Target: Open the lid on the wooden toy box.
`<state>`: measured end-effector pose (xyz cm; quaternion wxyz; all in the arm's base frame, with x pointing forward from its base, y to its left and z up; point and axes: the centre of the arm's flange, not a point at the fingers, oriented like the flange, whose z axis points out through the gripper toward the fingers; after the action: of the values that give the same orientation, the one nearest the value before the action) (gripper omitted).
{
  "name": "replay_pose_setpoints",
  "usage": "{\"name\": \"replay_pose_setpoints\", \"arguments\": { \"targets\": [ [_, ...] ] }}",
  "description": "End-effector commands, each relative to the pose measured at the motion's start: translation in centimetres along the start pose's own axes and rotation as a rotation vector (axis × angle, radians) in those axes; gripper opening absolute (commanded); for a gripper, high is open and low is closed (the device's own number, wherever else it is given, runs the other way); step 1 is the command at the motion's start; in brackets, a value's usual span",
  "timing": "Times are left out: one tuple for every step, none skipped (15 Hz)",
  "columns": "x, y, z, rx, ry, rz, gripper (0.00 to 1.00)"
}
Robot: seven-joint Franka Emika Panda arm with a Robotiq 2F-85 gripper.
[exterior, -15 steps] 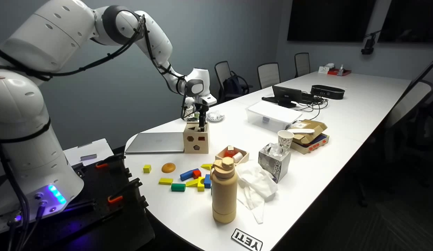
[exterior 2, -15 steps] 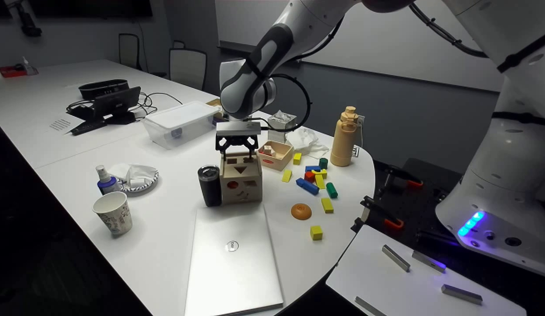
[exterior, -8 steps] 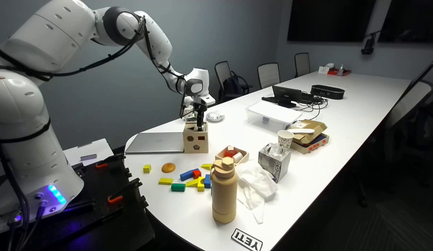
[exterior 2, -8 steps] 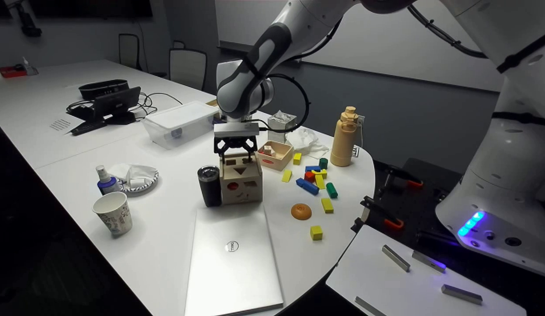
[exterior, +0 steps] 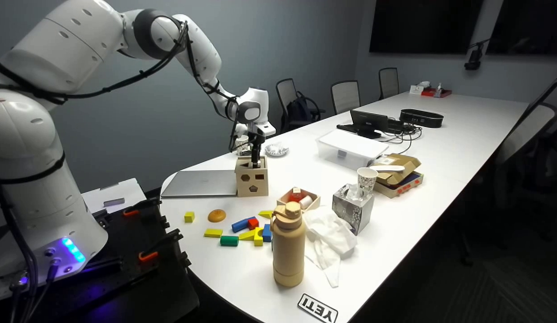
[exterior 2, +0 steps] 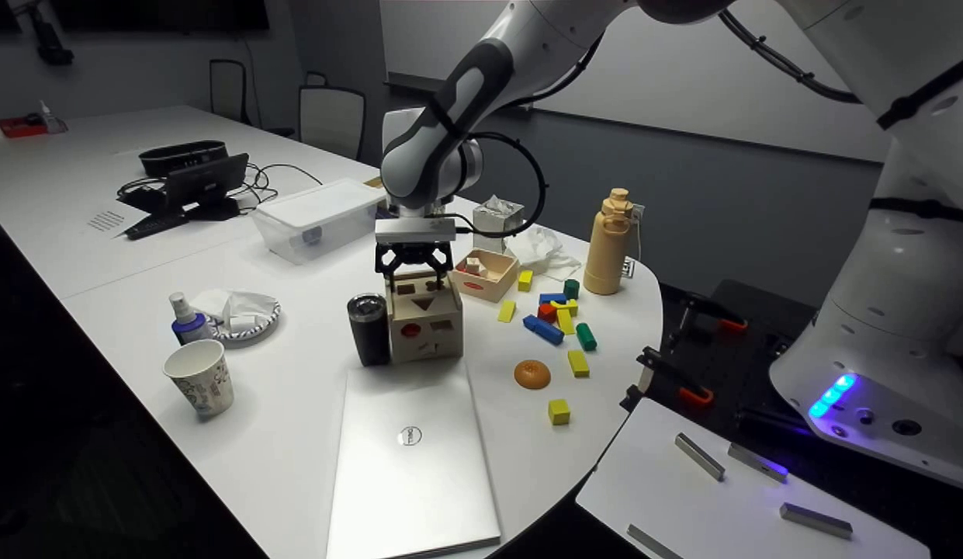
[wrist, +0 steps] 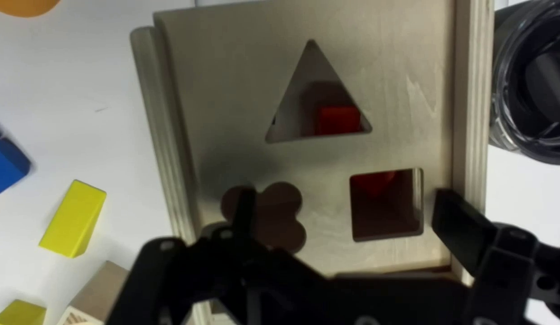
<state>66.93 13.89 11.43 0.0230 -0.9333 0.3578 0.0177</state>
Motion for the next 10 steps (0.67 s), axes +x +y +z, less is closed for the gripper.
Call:
{"name": "replay_pose_setpoints", "arguments": {
  "targets": [
    [-1.4, -0.3, 0.8, 0.014, -0.063, 0.017, 1.00],
    [-1.6, -0.1, 0.8, 0.017, -0.071, 0.021, 1.00],
    [-1.7, 0.0, 0.8, 0.018, -0.080, 0.026, 1.00],
    [-1.8, 0.1, 0.8, 0.020, -0.086, 0.029, 1.00],
    [-1.9, 0.2, 0.8, 0.023, -0.094, 0.034, 1.00],
    [-2.0, 0.2, 0.9, 0.024, -0.103, 0.037, 1.00],
    [-2.2, 0.2, 0.9, 0.032, -0.116, 0.039, 1.00],
    [-2.4, 0.2, 1.0, 0.036, -0.130, 0.042, 1.00],
    [-2.7, 0.1, 1.0, 0.038, -0.143, 0.043, 1.00],
    [-3.2, -0.1, 1.1, 0.039, -0.160, 0.044, 1.00]
  ]
}}
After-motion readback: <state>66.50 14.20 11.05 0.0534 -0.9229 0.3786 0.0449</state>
